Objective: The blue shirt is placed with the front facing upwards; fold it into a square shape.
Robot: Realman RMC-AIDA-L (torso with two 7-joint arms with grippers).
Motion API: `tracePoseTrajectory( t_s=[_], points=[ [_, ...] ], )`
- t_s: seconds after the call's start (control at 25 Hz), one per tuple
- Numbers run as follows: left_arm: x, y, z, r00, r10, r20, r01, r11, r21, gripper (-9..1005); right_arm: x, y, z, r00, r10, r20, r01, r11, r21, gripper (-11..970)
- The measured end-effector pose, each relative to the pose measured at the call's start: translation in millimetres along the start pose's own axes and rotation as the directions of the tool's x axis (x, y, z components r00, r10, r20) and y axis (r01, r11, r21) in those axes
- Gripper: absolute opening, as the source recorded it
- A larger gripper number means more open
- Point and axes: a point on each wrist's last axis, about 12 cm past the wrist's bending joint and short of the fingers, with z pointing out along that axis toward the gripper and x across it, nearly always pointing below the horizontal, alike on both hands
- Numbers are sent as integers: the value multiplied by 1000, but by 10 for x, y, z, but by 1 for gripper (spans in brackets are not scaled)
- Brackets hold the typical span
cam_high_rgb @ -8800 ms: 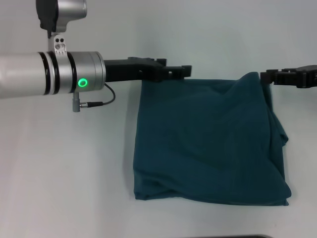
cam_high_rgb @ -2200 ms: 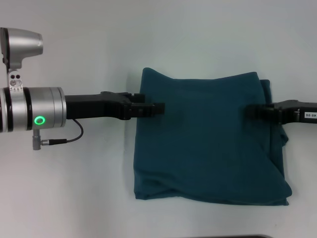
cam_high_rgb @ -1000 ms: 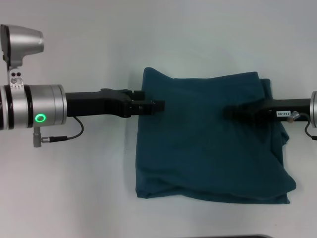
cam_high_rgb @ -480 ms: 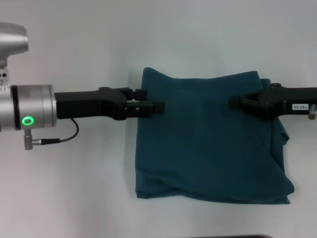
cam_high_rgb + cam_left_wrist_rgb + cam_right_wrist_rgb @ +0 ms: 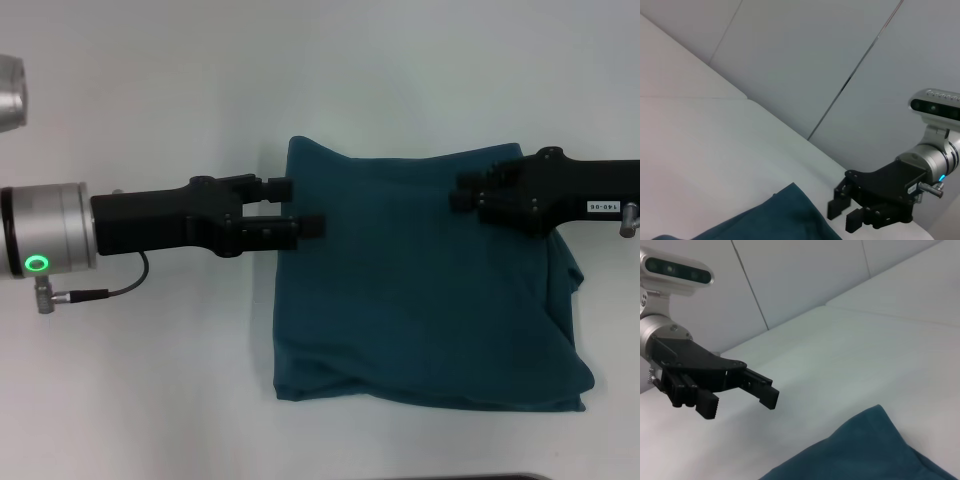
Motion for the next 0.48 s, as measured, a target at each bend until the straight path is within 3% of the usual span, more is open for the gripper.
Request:
tracePoseTrajectory(
  t_s=[0.48],
  points=[
    [30,-14,45,1000,-31,-2,31,999,27,849,11,-33,-123,1000,-21,-13,21,1000,17,477]
  ],
)
